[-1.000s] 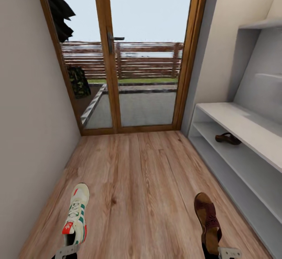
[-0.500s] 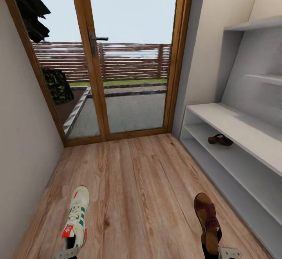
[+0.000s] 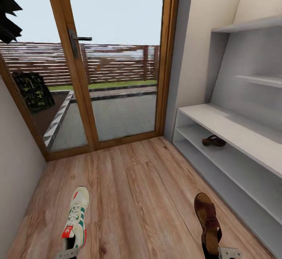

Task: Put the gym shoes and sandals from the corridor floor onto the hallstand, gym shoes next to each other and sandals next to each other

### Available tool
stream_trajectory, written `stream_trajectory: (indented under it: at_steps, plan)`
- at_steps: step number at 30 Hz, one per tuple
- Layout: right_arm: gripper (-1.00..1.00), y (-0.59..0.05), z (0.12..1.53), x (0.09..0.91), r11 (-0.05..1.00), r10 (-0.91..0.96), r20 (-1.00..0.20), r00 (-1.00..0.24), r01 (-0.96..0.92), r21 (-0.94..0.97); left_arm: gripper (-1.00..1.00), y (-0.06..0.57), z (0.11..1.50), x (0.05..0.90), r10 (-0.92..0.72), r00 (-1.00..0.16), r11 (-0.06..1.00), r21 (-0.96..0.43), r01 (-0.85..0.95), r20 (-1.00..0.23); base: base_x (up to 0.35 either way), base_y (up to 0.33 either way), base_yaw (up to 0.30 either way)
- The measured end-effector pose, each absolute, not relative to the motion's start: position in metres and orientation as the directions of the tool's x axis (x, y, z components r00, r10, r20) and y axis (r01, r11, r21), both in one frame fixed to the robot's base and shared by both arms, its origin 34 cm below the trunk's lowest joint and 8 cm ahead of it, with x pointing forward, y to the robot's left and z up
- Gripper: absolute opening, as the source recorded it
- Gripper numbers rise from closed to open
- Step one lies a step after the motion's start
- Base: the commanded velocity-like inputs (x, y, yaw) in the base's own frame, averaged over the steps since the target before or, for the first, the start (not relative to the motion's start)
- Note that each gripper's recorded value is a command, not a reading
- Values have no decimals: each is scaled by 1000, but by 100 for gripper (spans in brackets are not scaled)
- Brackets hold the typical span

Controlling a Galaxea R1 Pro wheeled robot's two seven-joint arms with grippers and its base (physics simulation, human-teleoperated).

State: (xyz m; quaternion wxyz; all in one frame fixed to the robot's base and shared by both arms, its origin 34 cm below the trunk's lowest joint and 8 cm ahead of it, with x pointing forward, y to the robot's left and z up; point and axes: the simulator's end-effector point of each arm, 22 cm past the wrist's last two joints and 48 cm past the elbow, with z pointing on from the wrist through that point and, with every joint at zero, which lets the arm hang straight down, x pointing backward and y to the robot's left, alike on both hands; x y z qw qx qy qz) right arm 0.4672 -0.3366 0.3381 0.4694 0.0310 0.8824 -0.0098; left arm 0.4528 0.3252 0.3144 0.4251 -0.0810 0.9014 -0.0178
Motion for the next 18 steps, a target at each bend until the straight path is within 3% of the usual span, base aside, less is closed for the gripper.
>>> stream_trajectory:
  at_steps: [13,18]
  plan:
    - [-100,-337,341,469,998,46,-833,-551,64,12,-100,325,317,455,-161,-620,986,-102,-129,-768,257,226,-241]
    - [-100,-337,342,470,998,46,-834,-549,64,13,-100,323,318,456,-157,-618,987,-102,-123,-770,234,85,-241]
